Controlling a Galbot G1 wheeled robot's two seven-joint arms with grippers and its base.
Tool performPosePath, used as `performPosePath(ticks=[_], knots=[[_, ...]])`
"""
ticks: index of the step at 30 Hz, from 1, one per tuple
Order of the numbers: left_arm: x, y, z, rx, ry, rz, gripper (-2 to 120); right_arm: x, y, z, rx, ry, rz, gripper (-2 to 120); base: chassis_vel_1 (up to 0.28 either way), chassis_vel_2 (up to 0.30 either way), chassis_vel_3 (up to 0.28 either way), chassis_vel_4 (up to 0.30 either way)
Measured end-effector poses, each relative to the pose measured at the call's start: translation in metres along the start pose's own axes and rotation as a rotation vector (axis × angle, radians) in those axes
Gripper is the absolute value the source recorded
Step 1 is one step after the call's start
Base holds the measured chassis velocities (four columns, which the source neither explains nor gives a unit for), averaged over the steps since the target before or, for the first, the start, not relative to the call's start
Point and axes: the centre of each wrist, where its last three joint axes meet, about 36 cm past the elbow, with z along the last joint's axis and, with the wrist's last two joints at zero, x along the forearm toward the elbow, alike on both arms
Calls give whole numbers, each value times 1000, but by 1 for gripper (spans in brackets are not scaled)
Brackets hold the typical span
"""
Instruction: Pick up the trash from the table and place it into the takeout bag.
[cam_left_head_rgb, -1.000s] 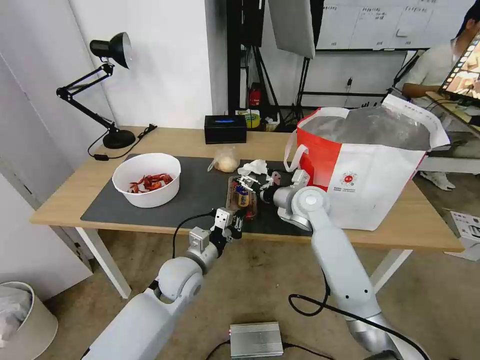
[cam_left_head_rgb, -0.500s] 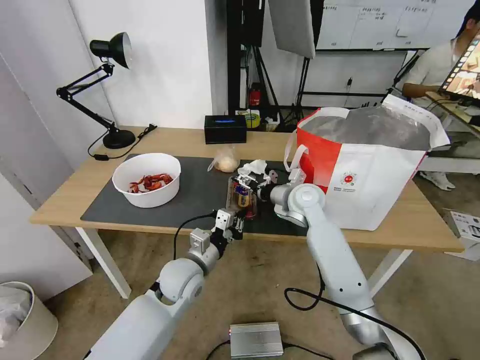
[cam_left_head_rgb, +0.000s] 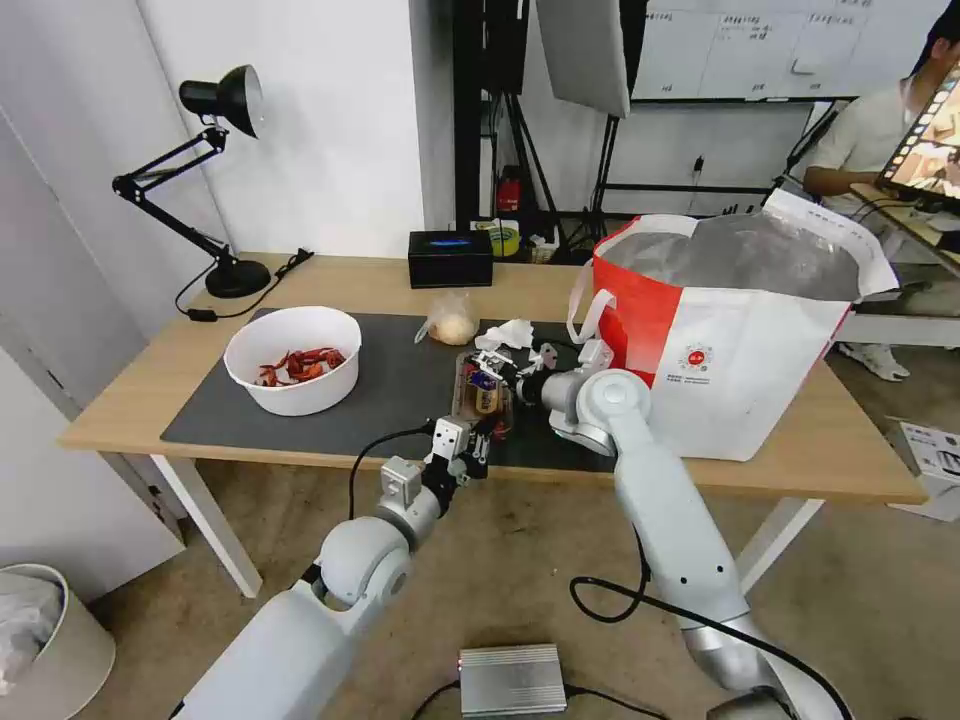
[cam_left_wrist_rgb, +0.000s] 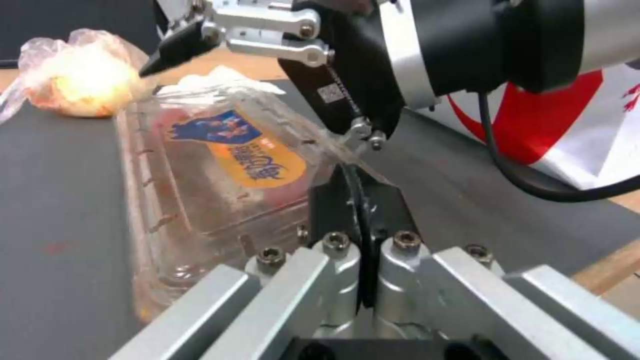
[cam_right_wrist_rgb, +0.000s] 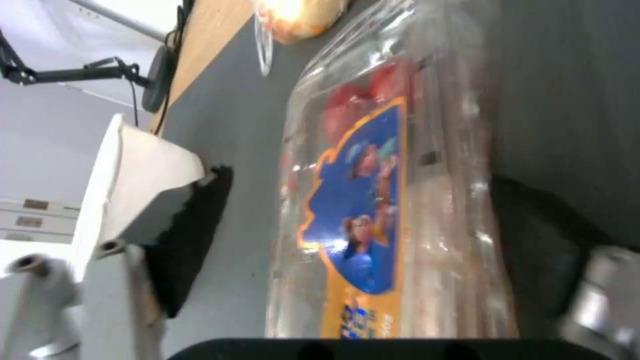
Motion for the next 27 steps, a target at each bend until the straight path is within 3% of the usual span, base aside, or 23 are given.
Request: performPosePath(ticks=[3,5,7,16,21,23,27], knots=[[0,0,0,0,0,0,0,0,0,0,0,1,0,83,0,0,0,0],[0,-1,0,0,-1,0,0,-1,1,1,3,4,-1,63,0,0,0,0],[0,-1,0,1,-1,0,0,-1,1,2,4,5,-1,59,0,0,0,0],[0,-2,-2,2,-15,0,0,0,4,2,15,1,8,23,0,0,0,0],[0,-1,-2,0,-25,-2,0,0,4,2,15,3,13,11,0,0,0,0],[0,-1,-3,1,-27,-3,0,-1,3,3,13,4,15,0,0,0,0,0],[1,0,-1,3,-26,-6,0,-1,3,3,12,6,17,0,0,0,0,0]])
